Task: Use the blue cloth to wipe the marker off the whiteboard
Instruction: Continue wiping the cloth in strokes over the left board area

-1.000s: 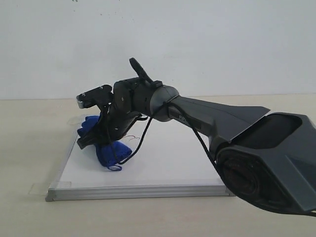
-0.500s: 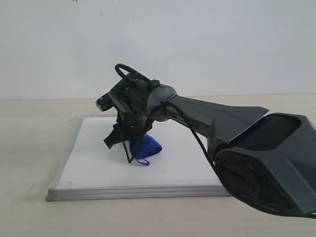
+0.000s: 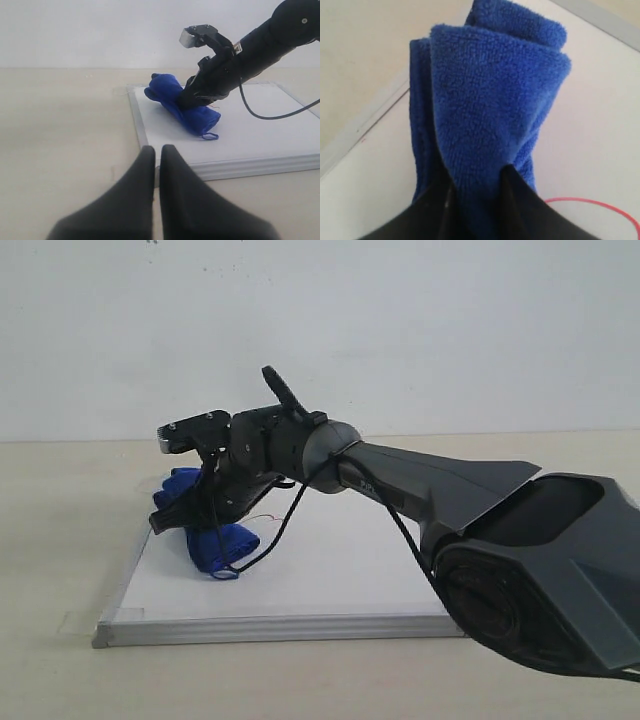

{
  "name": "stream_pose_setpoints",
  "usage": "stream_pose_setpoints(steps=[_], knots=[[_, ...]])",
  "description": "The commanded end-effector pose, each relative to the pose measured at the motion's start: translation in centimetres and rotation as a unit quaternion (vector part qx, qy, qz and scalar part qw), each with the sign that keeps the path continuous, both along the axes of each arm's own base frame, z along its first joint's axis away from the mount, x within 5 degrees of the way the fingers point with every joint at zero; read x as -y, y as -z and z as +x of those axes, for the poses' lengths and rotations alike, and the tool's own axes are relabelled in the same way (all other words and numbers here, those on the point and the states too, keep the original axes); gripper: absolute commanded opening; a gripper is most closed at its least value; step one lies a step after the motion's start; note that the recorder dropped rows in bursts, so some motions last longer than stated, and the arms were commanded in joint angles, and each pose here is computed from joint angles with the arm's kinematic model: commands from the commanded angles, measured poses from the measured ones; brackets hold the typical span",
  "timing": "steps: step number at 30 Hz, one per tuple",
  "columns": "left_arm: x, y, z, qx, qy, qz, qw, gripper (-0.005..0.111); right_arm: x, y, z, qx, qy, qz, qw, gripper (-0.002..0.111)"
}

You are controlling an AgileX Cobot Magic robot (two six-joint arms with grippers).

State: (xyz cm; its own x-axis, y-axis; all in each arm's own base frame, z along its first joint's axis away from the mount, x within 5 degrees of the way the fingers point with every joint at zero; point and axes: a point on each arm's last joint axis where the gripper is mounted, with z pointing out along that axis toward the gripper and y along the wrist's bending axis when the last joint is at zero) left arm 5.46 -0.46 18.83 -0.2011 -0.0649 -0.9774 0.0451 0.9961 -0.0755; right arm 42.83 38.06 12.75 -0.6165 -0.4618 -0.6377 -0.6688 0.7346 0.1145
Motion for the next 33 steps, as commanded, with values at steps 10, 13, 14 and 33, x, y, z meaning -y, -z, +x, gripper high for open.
stream_pose_setpoints(steps=[10, 13, 14, 33], knots=[[0.0, 0.1, 0.0, 0.002, 0.0, 0.002, 1.0, 0.004, 4.3, 0.9, 0.7, 0.014, 0.08, -0.228, 0.97, 0.0], [0.0, 0.1, 0.0, 0.002, 0.0, 0.002, 1.0, 0.004, 4.8, 0.9, 0.7, 0.016, 0.082, -0.256, 0.963, 0.0], [0.0, 0.1, 0.0, 0.002, 0.0, 0.002, 1.0, 0.004, 4.8, 0.9, 0.7, 0.016, 0.082, -0.256, 0.963, 0.0], [0.0, 0.1, 0.0, 0.002, 0.0, 0.002, 1.0, 0.004, 2.0, 0.2, 1.1, 0.058, 0.044, -0.114, 0.991, 0.0]])
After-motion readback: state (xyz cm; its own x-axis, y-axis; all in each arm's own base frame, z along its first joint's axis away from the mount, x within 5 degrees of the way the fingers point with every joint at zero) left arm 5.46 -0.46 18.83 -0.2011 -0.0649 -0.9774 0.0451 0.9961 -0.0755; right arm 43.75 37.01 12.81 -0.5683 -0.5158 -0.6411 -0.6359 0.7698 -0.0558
